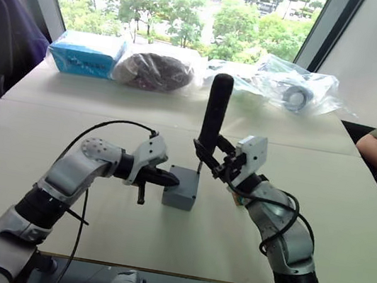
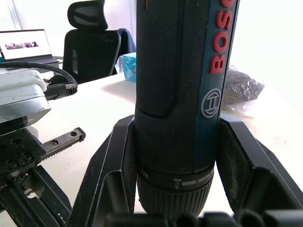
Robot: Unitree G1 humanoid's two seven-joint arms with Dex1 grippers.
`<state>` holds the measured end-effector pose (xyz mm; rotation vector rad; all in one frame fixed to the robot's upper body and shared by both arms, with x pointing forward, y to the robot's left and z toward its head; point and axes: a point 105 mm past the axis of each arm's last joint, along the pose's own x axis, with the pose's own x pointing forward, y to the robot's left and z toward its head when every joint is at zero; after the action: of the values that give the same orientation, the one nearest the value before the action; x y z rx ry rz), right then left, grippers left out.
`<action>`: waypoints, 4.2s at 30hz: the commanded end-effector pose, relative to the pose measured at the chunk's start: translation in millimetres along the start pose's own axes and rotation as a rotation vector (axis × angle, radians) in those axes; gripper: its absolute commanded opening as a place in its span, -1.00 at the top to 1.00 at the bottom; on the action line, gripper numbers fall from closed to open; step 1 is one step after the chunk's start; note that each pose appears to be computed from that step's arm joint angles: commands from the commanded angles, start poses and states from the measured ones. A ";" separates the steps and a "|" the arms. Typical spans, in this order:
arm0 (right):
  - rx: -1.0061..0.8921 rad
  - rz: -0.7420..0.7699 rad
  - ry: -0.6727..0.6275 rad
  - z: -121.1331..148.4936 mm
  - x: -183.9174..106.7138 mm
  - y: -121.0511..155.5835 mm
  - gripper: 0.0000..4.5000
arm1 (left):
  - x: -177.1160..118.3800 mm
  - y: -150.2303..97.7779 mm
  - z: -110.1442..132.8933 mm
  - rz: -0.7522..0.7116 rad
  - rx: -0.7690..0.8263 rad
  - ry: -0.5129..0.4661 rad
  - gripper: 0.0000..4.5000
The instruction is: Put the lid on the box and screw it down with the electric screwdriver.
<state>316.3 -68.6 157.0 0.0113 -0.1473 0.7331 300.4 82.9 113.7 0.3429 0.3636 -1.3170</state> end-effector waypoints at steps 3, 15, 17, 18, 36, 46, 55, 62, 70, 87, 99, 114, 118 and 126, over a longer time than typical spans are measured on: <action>0.083 -0.050 0.171 -45.4 -13.8 -6.1 0.22 | 3.2 -5.3 -29.5 -0.013 -0.020 0.117 1.00; 0.067 -0.053 0.247 -53.1 -12.0 -4.1 0.22 | 5.2 -7.4 -49.5 -0.012 -0.035 0.163 1.00; 0.073 -0.062 0.264 -58.1 -14.2 -5.2 0.22 | 5.2 -8.0 -49.6 -0.012 -0.038 0.161 1.00; 0.074 -0.066 0.272 -60.4 -15.3 -5.6 0.22 | 5.2 -8.2 -49.5 -0.012 -0.039 0.160 1.00; 0.089 -0.107 0.352 -81.8 -23.9 -7.2 0.22 | 4.9 -9.5 -50.0 -0.011 -0.048 0.158 1.00; 0.070 -0.109 0.335 -77.7 -23.5 -6.8 0.22 | 5.4 -9.9 -51.9 -0.011 -0.045 0.165 1.00; 0.028 -0.131 0.254 -50.7 -16.9 -16.4 0.22 | 6.4 -8.5 -52.6 -0.005 -0.040 0.168 1.00; 0.001 -0.102 0.074 3.3 -13.0 -8.0 0.22 | 6.2 -9.0 -55.9 -0.007 -0.042 0.176 1.00; -0.022 -0.056 -0.104 53.2 -3.8 7.5 0.22 | 7.8 -8.6 -56.1 -0.016 -0.035 0.178 1.00; -0.013 0.000 -0.238 84.9 -10.2 19.1 0.22 | 8.4 -11.1 -59.2 -0.034 -0.033 0.188 1.00; 0.033 -0.029 -0.147 52.0 -10.8 13.1 0.22 | 6.5 -8.8 -61.4 -0.023 -0.038 0.192 1.00; 0.061 -0.013 -0.202 65.9 -8.8 19.6 0.22 | 6.2 -8.8 -64.5 -0.025 -0.032 0.205 1.00; 0.067 -0.001 -0.194 65.2 -8.0 22.0 0.22 | 6.6 -8.7 -64.3 -0.025 -0.032 0.204 1.00; 0.059 -0.010 -0.144 50.4 -8.3 18.8 0.22 | 7.4 -8.3 -63.8 -0.020 -0.031 0.202 1.00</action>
<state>297.8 -65.0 187.2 0.1341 -0.1763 0.7043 298.6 81.1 117.1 0.4512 0.2664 -1.3581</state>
